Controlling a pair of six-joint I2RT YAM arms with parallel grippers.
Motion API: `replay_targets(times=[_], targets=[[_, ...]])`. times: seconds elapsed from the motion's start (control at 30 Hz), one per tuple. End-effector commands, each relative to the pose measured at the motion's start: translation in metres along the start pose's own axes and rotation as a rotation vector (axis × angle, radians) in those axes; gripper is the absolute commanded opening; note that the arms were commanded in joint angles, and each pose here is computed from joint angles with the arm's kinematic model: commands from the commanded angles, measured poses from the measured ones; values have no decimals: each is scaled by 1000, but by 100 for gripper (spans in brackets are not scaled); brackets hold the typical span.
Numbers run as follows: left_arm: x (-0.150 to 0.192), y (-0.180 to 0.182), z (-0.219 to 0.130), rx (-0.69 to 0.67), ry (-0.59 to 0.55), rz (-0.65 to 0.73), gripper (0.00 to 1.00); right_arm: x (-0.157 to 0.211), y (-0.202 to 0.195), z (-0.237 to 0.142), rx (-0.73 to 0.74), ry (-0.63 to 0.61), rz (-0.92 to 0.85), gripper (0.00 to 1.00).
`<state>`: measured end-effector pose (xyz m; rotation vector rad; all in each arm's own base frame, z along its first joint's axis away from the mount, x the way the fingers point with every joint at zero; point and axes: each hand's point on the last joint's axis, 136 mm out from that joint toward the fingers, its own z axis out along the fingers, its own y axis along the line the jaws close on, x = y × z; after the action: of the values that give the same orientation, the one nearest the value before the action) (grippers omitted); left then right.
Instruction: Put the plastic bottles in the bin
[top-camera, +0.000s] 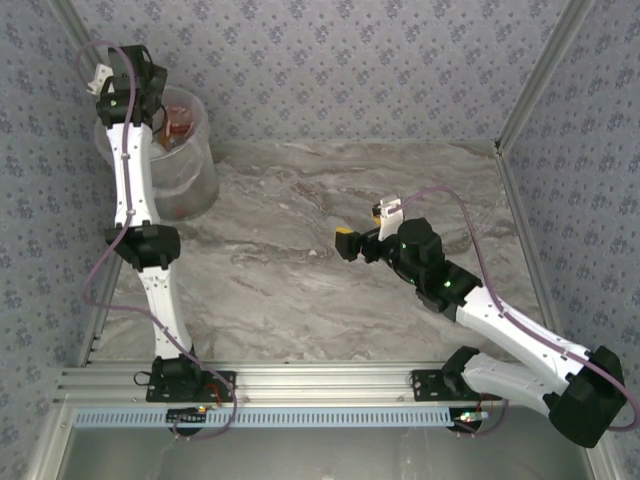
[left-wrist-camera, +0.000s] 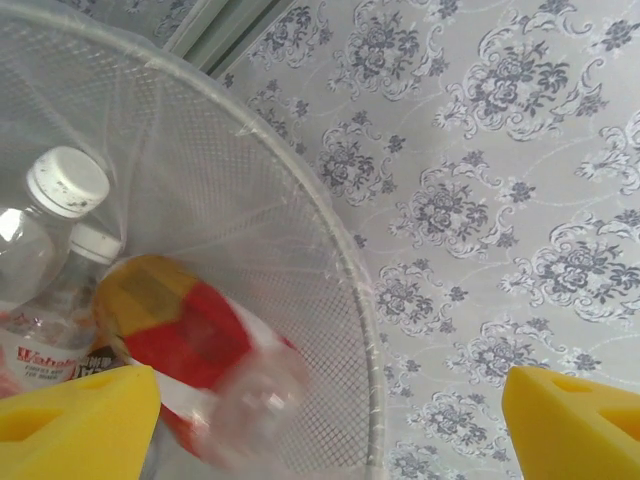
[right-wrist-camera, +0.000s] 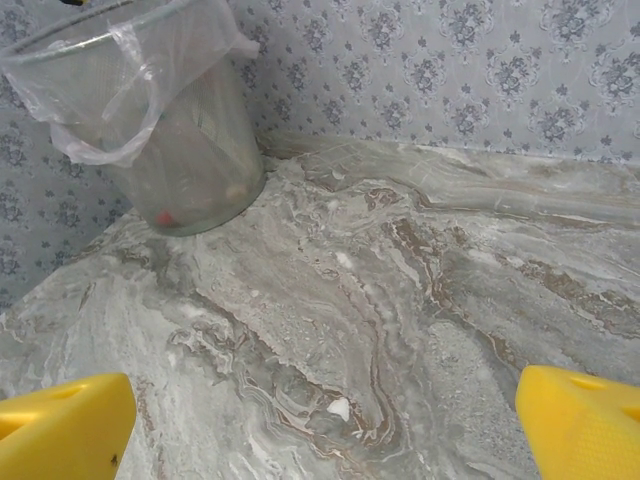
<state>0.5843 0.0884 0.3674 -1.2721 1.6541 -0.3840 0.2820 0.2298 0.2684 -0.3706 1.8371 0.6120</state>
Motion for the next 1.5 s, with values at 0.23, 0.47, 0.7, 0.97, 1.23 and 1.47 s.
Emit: replay_targets(times=[0.23,0.47,0.7,0.97,1.23,1.47], targets=[[-26,-15,-65,19,-63,156,99,3,-6,-3,40,3,-9,100],[-27,-24,-98,42,-73,255,99,4,-19,-5,105,-2,-2,100],[-26,-38,-129,88,-122,338,99,3,-42,-12,211,-22,19,100],[-12,-22,-157,166,-161,372,99,10,-89,-33,376,-6,15,100],[-3,35,-200,274,-252,375,100,19,-149,-63,568,-3,44,100],[16,102,-208,197,-242,493,99,32,-191,-83,704,0,84,100]])
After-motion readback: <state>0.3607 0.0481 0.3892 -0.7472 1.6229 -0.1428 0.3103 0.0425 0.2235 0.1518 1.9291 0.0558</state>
